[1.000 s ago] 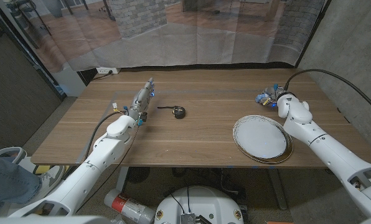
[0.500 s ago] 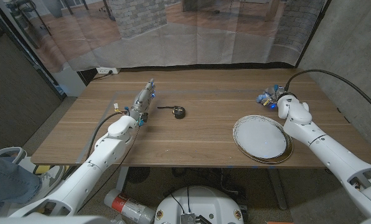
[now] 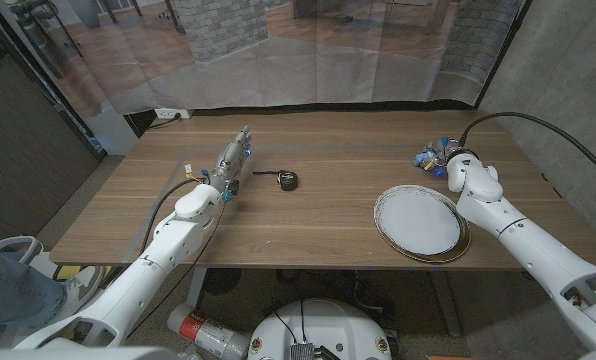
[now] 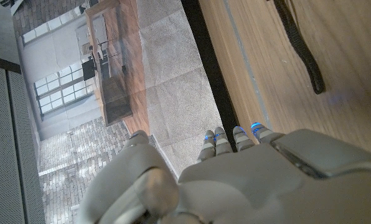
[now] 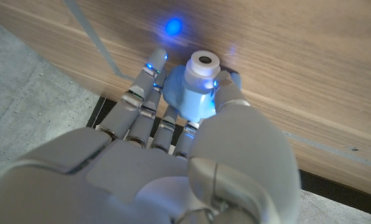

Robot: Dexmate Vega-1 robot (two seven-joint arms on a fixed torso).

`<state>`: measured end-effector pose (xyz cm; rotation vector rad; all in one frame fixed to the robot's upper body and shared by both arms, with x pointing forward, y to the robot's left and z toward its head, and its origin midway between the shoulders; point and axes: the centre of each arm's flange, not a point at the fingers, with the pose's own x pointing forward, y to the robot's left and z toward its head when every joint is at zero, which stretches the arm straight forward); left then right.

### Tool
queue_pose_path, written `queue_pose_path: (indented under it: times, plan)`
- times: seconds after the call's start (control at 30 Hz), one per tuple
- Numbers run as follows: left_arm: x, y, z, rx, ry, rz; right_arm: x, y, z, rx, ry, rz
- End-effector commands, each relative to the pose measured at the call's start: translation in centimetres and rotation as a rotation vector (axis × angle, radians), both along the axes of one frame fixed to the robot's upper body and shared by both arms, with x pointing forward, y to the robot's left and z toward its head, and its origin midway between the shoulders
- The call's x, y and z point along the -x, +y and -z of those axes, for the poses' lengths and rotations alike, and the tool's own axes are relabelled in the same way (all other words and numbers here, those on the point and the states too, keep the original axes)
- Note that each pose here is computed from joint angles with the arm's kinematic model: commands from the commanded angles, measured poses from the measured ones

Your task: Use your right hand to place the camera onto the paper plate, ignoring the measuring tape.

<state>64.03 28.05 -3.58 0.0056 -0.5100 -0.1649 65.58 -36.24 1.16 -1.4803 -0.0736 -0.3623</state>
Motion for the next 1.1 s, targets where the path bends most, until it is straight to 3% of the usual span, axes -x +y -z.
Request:
queue_pose_path:
  times: [0.03,0.4,1.1]
  plan:
    - [-0.1,-0.2,-0.2,-0.005,-0.004,0.009,0.9,-0.1,-0.8,0.008,-0.024,-0.004]
    - [0.1,-0.2,0.0,-0.004,-0.006,0.009,1.2,0.2,-1.5,0.012,-0.040,-0.010]
    - [0.1,0.2,-0.6,-0.003,-0.021,0.015,2.8,1.1,-3.9,0.043,-0.110,-0.031]
